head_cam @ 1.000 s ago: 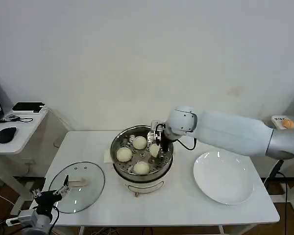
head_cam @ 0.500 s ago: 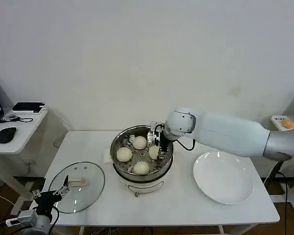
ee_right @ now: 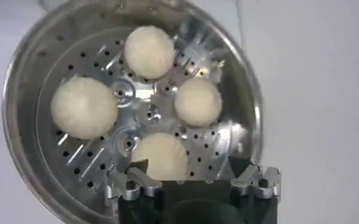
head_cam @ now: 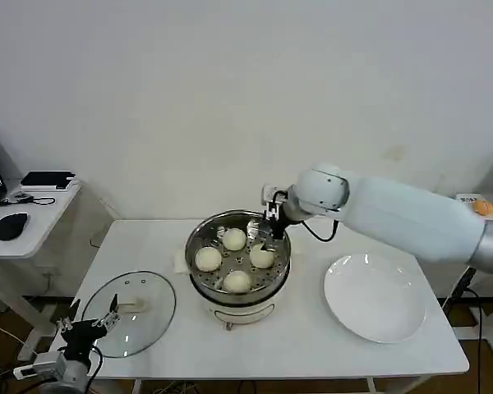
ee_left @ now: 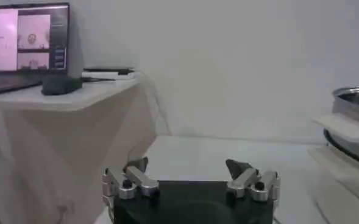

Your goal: Take steamed baozi put them in steamer then cover it.

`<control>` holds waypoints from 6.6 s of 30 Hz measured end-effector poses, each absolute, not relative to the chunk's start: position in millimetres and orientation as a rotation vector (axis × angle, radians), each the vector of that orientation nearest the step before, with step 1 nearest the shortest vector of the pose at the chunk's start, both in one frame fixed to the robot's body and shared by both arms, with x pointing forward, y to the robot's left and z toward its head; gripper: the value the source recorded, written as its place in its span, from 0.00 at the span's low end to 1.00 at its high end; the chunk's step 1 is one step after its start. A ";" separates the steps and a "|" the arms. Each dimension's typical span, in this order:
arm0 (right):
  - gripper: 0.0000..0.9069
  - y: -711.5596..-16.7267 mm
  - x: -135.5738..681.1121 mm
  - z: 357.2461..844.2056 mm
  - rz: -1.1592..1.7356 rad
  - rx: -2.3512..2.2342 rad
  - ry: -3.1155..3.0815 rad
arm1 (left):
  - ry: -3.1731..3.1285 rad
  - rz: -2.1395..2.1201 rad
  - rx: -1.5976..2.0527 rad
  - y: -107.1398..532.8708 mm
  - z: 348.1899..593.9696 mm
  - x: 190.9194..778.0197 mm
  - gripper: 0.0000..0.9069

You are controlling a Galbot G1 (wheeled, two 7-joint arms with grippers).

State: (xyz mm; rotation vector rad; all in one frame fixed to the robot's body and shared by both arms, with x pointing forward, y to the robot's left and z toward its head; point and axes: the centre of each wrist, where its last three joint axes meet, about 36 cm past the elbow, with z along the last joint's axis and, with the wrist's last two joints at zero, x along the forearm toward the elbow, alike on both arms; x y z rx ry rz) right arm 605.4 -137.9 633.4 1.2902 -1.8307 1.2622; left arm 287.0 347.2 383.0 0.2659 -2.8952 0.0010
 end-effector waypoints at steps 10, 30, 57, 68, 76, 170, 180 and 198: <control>1.00 -174.5 576.1 617.0 1.202 1.265 -2.226 | -2.892 -0.002 0.274 347.9 379.3 287.5 1.00; 1.00 -244.7 479.5 470.9 0.632 0.793 -3.216 | -2.934 -0.201 0.336 348.6 368.8 290.5 1.00; 1.00 -356.3 302.7 392.0 0.273 -0.035 -3.198 | -2.308 -1.944 -0.083 389.1 325.2 270.7 1.00; 1.00 -361.7 279.0 386.3 0.266 -0.106 -3.169 | -2.170 -2.070 -0.207 387.4 301.5 293.4 1.00; 1.00 -363.0 268.6 382.8 0.265 -0.128 -3.152 | -2.127 -2.105 -0.225 391.2 292.8 316.7 1.00; 1.00 -323.3 254.7 356.1 0.356 -0.005 -3.081 | -2.244 -2.147 0.104 236.9 462.2 441.5 0.00; 1.00 -316.2 255.8 349.9 0.368 0.025 -3.067 | -2.314 -2.072 0.050 162.6 461.3 446.8 0.00; 1.00 -307.5 259.0 343.2 0.364 0.058 -3.055 | -2.313 -2.103 -0.030 87.8 452.1 432.6 0.00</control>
